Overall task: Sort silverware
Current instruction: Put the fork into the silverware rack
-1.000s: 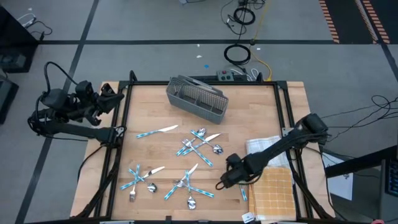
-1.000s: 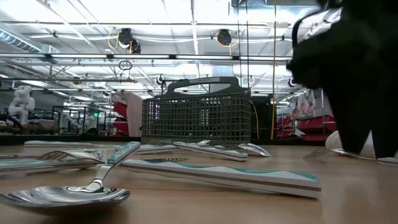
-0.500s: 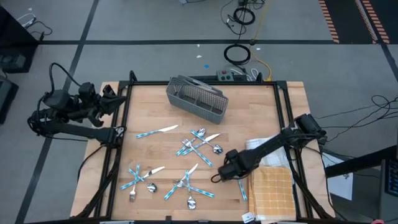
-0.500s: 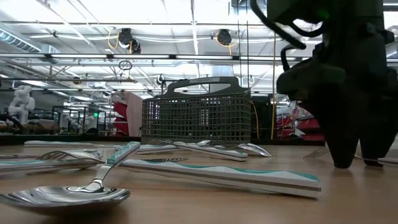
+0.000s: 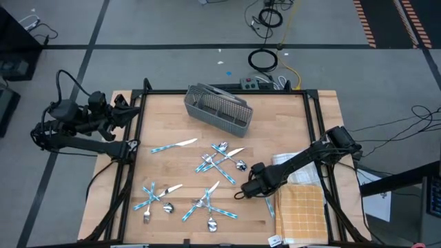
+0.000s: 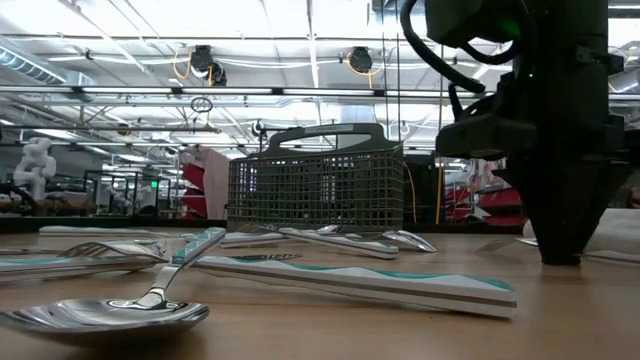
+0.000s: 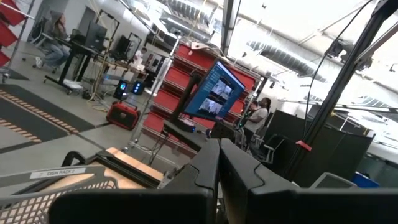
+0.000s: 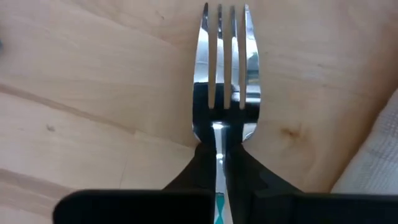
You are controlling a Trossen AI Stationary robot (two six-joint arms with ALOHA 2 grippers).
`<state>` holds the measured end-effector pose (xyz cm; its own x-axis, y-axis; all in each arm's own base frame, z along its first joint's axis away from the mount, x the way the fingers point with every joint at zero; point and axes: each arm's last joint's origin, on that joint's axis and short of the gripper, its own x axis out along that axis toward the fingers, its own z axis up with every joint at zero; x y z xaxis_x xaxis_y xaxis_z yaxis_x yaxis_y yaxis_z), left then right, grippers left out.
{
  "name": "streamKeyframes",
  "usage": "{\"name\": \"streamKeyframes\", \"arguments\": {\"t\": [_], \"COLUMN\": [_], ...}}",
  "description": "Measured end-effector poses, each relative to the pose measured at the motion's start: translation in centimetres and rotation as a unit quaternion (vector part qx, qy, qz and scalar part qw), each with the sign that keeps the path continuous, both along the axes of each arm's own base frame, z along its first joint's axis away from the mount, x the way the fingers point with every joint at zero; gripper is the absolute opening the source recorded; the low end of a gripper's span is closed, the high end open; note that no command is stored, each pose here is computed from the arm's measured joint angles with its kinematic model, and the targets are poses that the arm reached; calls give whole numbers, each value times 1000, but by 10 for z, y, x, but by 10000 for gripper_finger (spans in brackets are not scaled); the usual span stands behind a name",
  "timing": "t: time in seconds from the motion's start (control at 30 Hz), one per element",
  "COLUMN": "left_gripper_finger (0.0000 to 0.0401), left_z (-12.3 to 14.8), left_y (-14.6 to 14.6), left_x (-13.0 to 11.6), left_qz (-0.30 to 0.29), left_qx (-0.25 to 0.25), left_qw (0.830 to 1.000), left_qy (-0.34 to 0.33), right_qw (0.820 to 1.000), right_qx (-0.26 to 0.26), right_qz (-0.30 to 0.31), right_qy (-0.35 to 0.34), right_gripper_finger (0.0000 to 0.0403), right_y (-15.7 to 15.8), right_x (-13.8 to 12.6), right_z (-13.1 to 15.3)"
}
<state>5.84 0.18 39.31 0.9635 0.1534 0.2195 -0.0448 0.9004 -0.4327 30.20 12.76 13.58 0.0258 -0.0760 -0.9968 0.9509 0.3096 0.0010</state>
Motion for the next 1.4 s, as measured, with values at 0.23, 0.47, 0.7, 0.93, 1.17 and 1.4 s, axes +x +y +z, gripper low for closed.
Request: {"name": "streamKeyframes", "arguments": {"t": [0.23,0.47,0.7,0.93,1.17,1.4], "left_gripper_finger": [17,17,17,17,17,17], "left_z": [0,0,0,-5,-7,-7], "left_y": [0,0,1,1,2,2], "left_x": [0,0,0,1,1,1], "left_qz": [0,4,17,31,37,37], "left_qx": [0,0,11,23,24,24], "left_qw": [1000,1000,1000,999,998,998], "left_qy": [0,0,3,31,43,44], "right_qw": [988,933,844,811,780,761], "right_qx": [-138,-339,-511,-561,-554,-540], "right_qz": [9,28,-2,23,173,232], "right_qy": [-65,-120,-164,-164,-233,-274], "right_gripper_finger": [1,0,0,0,0,0], "right_y": [-9,-45,-100,-130,-136,-137], "right_x": [28,49,39,33,61,61], "right_z": [47,122,191,236,241,207]}}
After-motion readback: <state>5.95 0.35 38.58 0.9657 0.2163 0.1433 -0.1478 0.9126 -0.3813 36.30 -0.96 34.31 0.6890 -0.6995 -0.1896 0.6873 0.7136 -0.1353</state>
